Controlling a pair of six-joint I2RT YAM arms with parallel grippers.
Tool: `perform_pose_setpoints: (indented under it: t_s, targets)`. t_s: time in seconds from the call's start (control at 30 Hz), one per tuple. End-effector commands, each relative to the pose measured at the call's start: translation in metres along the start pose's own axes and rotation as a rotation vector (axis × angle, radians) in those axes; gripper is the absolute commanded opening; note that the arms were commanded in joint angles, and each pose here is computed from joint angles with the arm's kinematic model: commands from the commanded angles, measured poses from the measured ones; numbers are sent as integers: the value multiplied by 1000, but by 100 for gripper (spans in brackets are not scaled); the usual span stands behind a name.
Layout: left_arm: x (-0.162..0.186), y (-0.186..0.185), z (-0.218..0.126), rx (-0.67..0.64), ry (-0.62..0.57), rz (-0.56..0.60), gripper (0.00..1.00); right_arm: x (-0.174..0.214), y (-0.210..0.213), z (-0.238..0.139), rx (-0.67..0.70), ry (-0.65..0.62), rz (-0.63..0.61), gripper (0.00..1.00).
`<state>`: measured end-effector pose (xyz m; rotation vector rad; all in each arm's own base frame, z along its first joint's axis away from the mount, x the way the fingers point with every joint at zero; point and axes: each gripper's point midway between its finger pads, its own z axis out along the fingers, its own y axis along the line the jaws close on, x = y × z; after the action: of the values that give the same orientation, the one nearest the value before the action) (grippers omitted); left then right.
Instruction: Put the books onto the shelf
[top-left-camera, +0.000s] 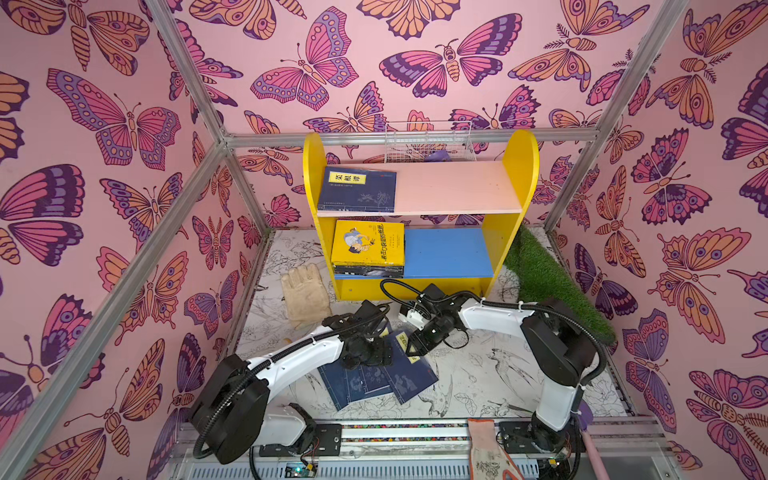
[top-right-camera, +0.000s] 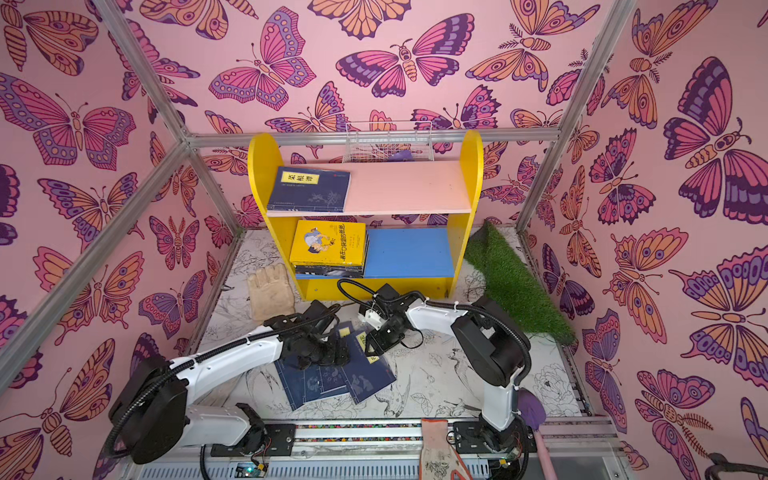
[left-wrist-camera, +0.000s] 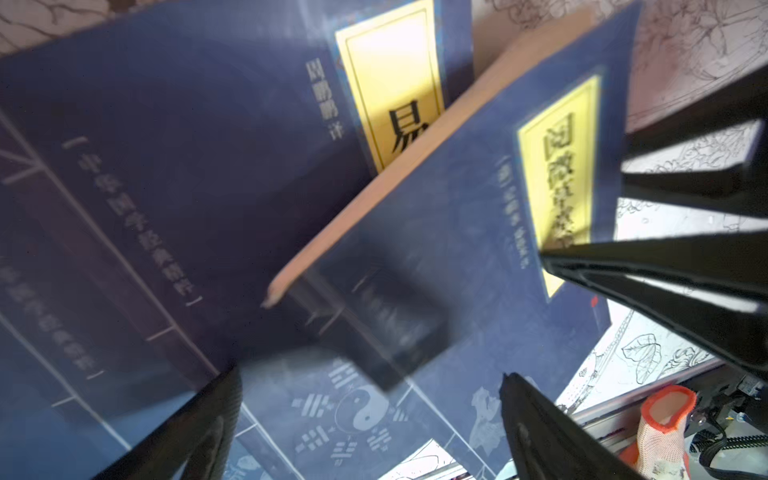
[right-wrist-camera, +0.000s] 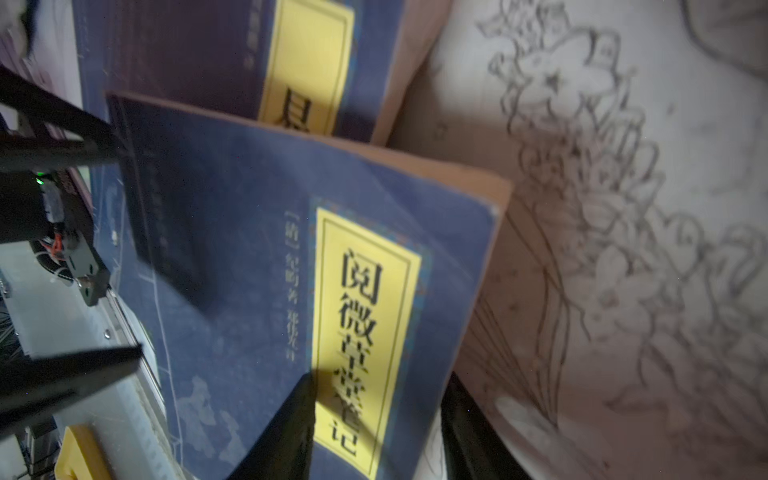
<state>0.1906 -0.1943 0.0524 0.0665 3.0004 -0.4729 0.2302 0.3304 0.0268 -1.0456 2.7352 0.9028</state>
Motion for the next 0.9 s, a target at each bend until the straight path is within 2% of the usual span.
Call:
perform_pose_setpoints:
  t_s: [0.0,0.1,0.27,0.5,0.87]
  targets:
    - [22,-2,24,34,130,-5,95,-8,2,12,-47,2,12,49]
    - [20,-12,32,83,152,2,89,-14,2,14,-51,-7,17,48]
    - [17,-29,33,168,161,37,73,-15,1,12,-39,-19,17,48]
    - [2,-73,3,427,16,182,69,-14,1,13,-43,-18,15,48]
    - [-13,-81,-25,545,-105,245,63,-14,4,10,-42,-31,-1,48]
